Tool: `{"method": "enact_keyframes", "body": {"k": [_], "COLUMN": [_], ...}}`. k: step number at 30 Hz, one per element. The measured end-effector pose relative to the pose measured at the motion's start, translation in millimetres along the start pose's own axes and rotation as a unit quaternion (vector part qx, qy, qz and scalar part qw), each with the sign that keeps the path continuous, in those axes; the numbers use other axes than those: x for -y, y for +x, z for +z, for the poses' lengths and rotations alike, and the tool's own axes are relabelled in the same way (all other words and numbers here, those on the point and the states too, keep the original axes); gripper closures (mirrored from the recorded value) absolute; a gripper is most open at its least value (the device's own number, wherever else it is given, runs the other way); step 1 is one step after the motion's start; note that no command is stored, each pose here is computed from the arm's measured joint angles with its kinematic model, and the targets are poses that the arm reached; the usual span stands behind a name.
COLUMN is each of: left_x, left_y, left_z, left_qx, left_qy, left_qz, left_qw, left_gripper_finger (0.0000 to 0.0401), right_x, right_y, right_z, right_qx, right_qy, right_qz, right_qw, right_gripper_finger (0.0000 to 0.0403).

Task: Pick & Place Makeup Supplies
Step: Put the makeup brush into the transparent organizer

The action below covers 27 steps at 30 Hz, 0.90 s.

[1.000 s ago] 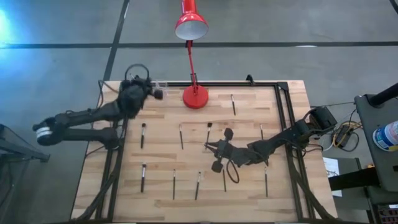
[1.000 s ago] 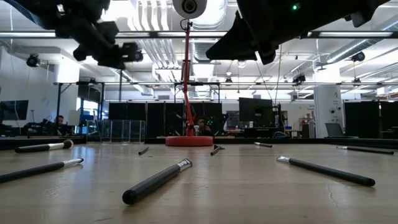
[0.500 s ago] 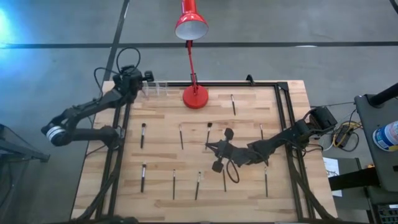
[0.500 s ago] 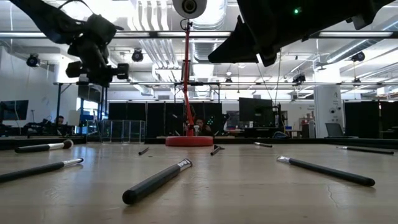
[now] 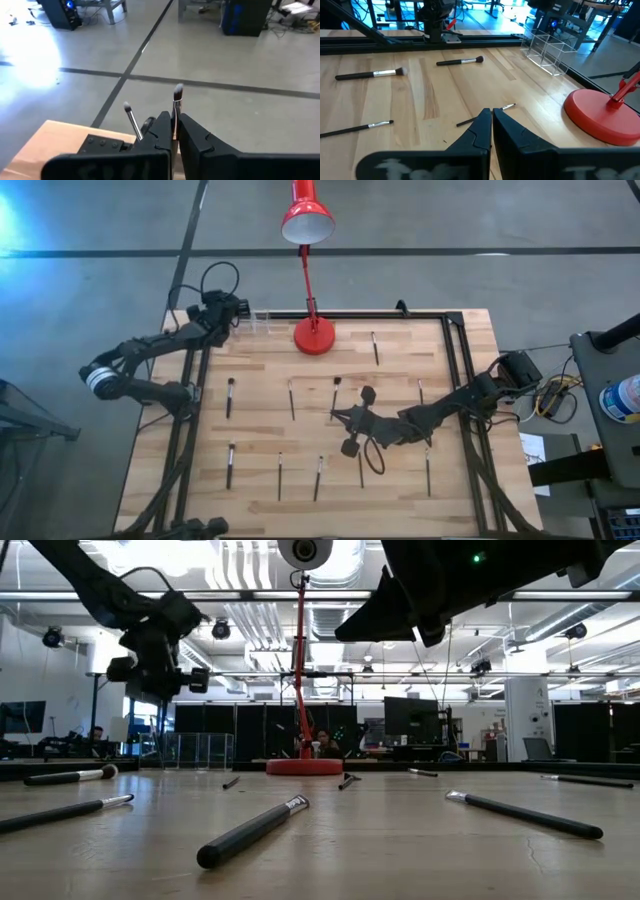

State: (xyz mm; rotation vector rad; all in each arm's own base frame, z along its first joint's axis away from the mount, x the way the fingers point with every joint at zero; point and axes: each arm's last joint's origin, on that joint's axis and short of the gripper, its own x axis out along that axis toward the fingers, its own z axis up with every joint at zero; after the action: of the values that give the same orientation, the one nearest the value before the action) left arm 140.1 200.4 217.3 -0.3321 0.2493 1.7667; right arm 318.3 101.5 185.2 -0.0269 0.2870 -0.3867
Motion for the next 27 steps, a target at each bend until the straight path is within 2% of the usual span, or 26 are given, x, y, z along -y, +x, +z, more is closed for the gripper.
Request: {"method": "enact_keyframes", "body": {"k": [8, 16, 27], "left_x": [3, -2, -8], "left_y": [6, 1, -11], "left_z": [-10, -6, 4], "left_qx": [-0.017, -0.018, -0.025], "left_qy": [-0.004, -0.007, 0.036], "left_qz": [0.012, 0.012, -0.036], "left_qw": [1.0, 1.0, 0.998], "left_gripper_finger": [0.0387, 0.0346, 0.0346], "right_x": [0, 0, 0], "right_y": [0, 0, 0], "right_z": [0, 0, -1], "right_qx": [-0.001, -0.001, -0.004], "right_qy": [0.0, -0.001, -0.002], "right_qz": [0.0, 0.001, 0.0], "right_qw": [1.0, 1.0, 1.0], "right_gripper_finger": [0.0392, 0.0392, 0.0392]}}
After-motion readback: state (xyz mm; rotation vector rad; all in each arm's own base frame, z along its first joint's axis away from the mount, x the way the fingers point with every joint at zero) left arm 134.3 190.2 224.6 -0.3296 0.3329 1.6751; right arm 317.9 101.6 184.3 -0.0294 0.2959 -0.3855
